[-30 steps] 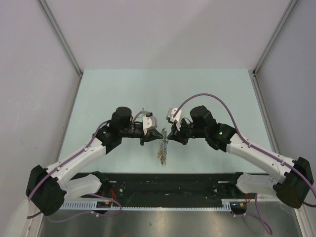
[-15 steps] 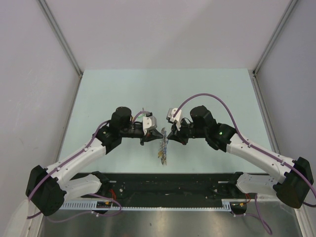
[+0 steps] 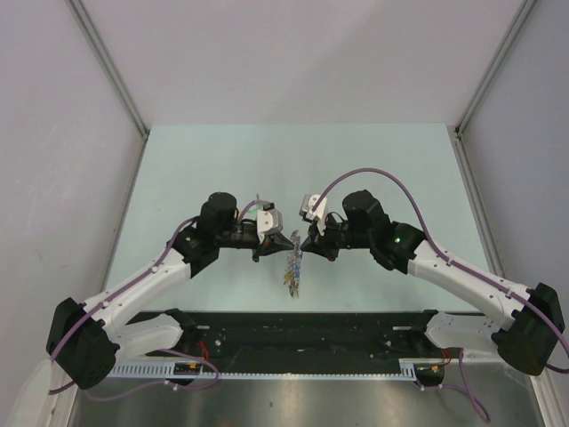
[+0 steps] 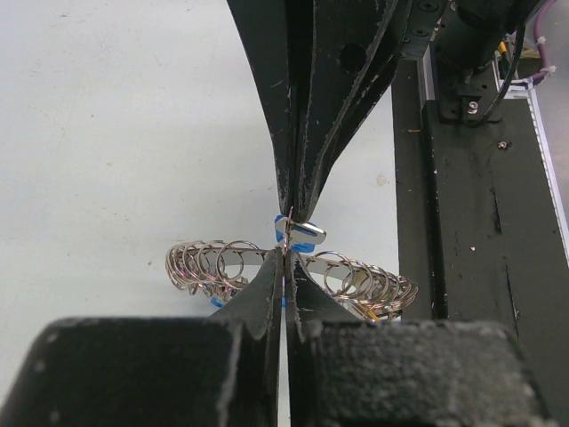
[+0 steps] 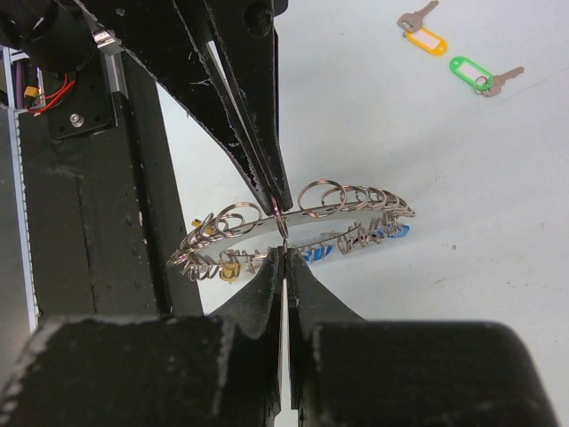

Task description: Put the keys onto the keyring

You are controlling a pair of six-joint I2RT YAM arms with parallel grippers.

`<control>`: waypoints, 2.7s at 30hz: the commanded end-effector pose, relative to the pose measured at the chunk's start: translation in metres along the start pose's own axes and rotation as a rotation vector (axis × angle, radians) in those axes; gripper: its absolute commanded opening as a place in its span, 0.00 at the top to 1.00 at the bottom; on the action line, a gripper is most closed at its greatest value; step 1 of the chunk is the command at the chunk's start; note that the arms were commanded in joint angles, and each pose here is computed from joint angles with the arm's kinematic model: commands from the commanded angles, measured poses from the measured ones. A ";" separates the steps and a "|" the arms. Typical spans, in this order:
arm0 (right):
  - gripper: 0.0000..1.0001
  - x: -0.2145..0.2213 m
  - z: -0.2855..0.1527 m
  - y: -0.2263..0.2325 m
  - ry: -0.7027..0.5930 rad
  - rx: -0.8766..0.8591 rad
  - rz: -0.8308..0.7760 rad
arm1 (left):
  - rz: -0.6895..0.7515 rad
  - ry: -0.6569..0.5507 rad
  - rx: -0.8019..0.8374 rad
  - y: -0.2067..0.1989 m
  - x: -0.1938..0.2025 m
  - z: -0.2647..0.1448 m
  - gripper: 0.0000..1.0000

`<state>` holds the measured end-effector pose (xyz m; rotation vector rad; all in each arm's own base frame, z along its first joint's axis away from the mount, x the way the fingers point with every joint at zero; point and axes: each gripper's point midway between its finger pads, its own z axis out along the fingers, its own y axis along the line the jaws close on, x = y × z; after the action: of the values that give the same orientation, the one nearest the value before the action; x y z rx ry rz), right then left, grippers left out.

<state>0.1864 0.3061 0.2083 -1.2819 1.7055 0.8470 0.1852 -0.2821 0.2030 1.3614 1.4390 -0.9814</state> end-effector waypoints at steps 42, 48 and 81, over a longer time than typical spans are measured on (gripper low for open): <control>1.00 -0.038 0.007 0.014 -0.082 -0.050 -0.076 | 0.028 0.006 0.093 -0.015 -0.012 0.009 1.00; 1.00 -0.038 0.010 0.014 -0.079 -0.044 -0.078 | 0.019 0.003 0.067 -0.012 -0.014 0.009 1.00; 0.64 -0.042 -0.021 -0.002 -0.095 0.082 -0.043 | -0.009 -0.075 -0.028 0.000 -0.027 0.009 1.00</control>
<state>0.1817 0.3115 0.2243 -1.2723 1.6637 0.8168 0.1812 -0.2931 0.2034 1.3215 1.4919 -1.0203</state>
